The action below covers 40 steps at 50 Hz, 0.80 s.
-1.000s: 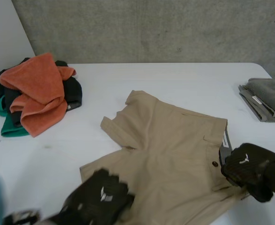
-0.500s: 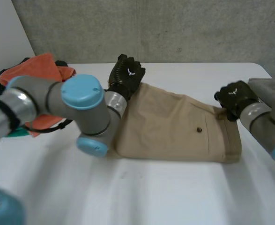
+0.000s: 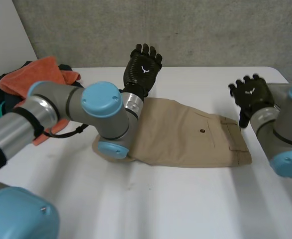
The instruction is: Fold the laundry.
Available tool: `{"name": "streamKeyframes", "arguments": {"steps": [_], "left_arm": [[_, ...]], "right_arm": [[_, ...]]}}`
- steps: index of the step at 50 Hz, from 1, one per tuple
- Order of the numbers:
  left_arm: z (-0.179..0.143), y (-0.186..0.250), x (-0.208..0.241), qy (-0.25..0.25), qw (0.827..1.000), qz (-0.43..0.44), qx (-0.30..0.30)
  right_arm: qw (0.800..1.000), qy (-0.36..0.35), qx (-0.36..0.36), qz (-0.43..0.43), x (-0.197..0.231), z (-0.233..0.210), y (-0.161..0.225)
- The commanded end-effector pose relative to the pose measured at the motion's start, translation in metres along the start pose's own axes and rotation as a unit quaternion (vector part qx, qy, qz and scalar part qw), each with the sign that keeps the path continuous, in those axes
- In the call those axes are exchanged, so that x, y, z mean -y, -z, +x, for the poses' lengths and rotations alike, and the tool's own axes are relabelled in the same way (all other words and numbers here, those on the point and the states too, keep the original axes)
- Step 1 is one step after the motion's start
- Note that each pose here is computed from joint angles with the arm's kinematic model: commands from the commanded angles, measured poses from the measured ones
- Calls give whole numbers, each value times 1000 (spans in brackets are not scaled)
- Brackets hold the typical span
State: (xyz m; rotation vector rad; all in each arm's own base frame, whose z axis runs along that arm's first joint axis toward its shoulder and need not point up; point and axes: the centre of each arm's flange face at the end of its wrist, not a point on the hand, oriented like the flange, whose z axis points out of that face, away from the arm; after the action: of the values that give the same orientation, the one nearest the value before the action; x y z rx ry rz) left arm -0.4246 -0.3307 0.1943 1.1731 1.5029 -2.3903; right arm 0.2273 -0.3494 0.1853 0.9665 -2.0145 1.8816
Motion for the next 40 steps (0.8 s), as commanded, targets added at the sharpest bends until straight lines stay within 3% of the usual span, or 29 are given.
{"name": "streamKeyframes", "arguments": {"steps": [1, 9, 19, 24, 30, 34, 40], "left_arm": [[-18, 26, 10, 51, 998, -27, -14], [-16, 59, 5, 85, 993, -68, -43], [-20, 71, 12, 85, 993, -72, -49], [-33, 73, 24, 87, 994, -61, -39], [-48, 79, 31, 92, 993, -60, -29], [-57, 86, 32, 108, 992, -65, -23], [-66, 95, 31, 140, 987, -75, -16]], "right_arm": [[983, -94, 124, -102, -24, -5, 46], [980, -106, 130, -104, -45, -7, 44], [986, -77, 92, -120, -73, 5, 30], [996, 17, 11, -92, -50, 40, 36], [987, 124, -19, -101, -45, 49, 35], [984, 172, -14, -37, -14, 31, 33], [962, 205, 58, 168, 61, -57, 52]]}}
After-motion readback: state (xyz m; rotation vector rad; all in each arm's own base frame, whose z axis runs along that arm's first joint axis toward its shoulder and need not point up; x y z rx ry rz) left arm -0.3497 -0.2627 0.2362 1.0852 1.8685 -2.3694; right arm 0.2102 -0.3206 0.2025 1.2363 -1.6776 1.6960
